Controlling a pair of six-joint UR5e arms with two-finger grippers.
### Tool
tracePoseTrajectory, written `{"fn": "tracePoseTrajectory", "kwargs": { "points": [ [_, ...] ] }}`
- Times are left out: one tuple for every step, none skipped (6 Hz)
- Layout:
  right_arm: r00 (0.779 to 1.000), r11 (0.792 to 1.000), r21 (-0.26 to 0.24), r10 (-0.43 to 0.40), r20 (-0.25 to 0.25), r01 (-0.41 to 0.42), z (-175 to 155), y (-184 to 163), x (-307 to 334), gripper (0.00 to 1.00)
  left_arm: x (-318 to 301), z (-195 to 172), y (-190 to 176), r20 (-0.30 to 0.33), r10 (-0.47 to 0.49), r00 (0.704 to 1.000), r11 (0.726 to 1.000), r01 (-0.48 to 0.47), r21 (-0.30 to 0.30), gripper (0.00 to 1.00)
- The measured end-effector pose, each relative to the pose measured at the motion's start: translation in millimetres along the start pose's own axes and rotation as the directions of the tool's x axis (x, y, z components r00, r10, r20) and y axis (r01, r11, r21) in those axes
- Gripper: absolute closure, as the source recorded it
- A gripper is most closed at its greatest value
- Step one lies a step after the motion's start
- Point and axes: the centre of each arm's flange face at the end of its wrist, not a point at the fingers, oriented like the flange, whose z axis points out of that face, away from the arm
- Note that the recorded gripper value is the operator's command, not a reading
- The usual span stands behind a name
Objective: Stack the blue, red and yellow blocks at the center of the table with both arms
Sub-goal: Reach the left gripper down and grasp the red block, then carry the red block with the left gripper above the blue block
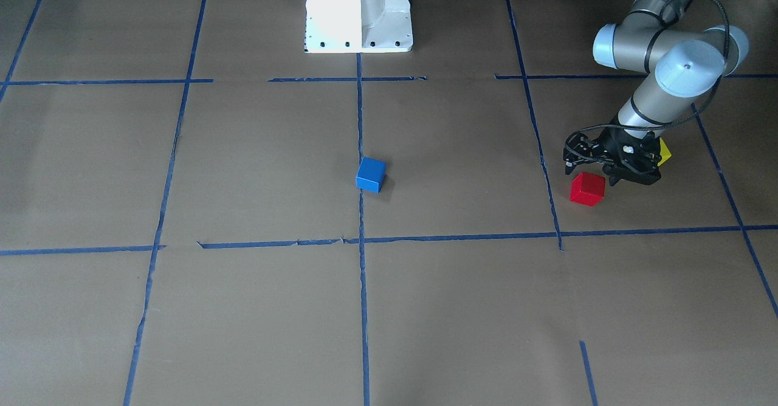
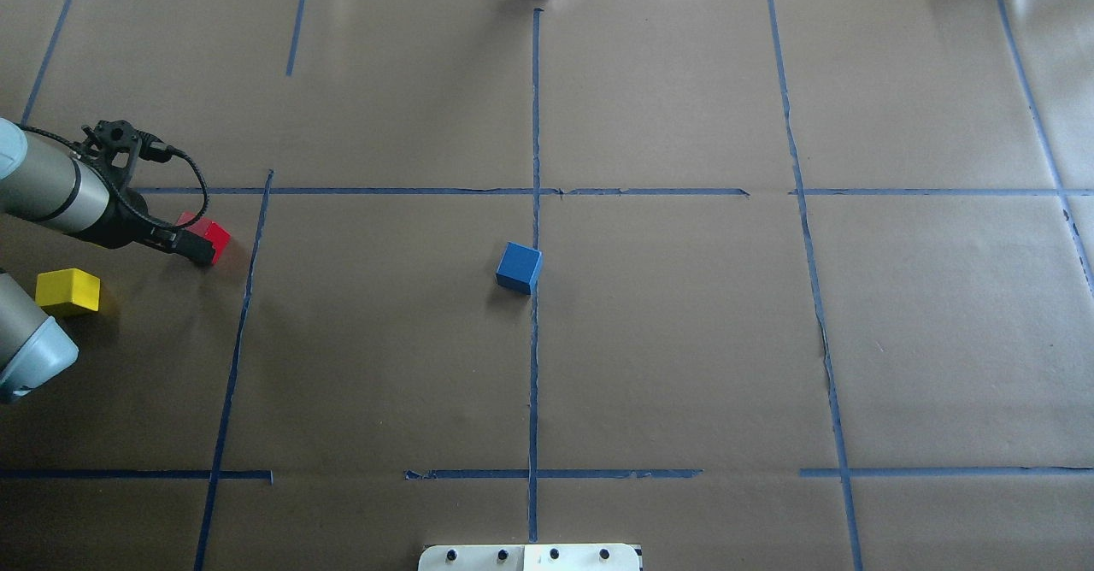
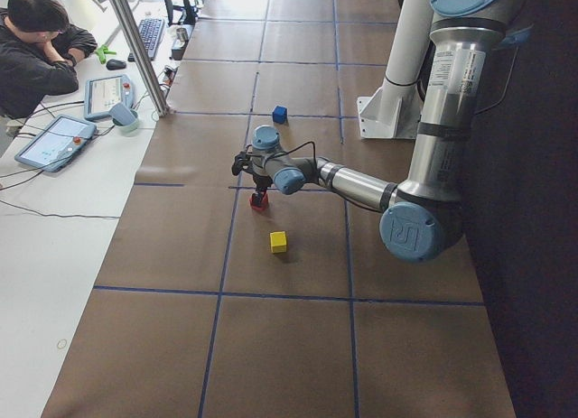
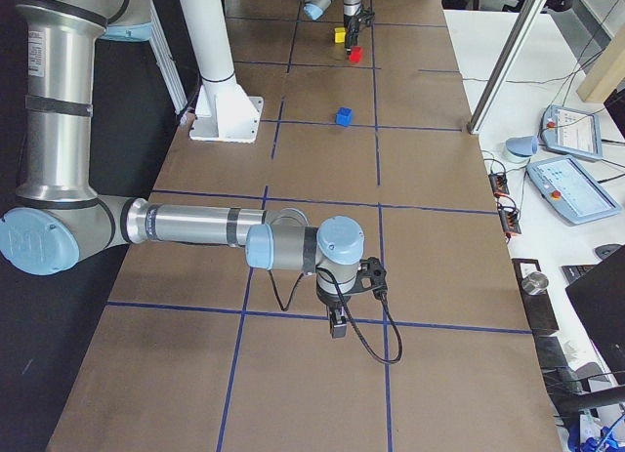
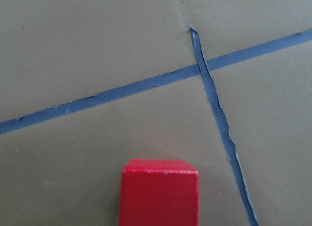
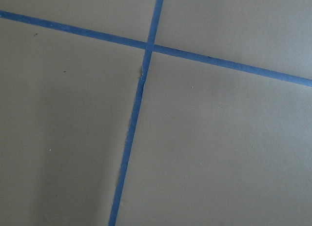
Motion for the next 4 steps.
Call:
{"fn": "tracePoseTrajectory", "kwargs": {
  "points": [
    [1.0, 1.0, 0.0, -0.002, 0.0, 0.002, 0.2, 0.3, 0.1, 0.0, 0.0, 7.4, -1.2, 0.004, -0.002, 1.0, 1.0, 0.002, -0.01, 0.0],
    [1.0, 1.0, -0.001, -0.003, 0.0, 0.003, 0.5, 0.5, 0.4, 0.0, 0.6, 13.0, 0.0, 0.007, -0.002, 1.0, 1.0, 0.002, -0.019, 0.0],
    [1.0, 1.0, -0.001, -0.003, 0.0, 0.003, 0.7, 0.6, 0.5, 0.0, 2.3, 18.5, -1.4, 0.008, 0.0, 1.0, 1.0, 0.0, -0.026, 0.16],
    [1.0, 1.0, -0.001, -0.004, 0.0, 0.004, 0.8, 0.7, 0.6, 0.0, 5.7, 23.1, -5.3, 0.007, 0.004, 1.0, 1.0, -0.004, -0.03, 0.53]
  ]
}}
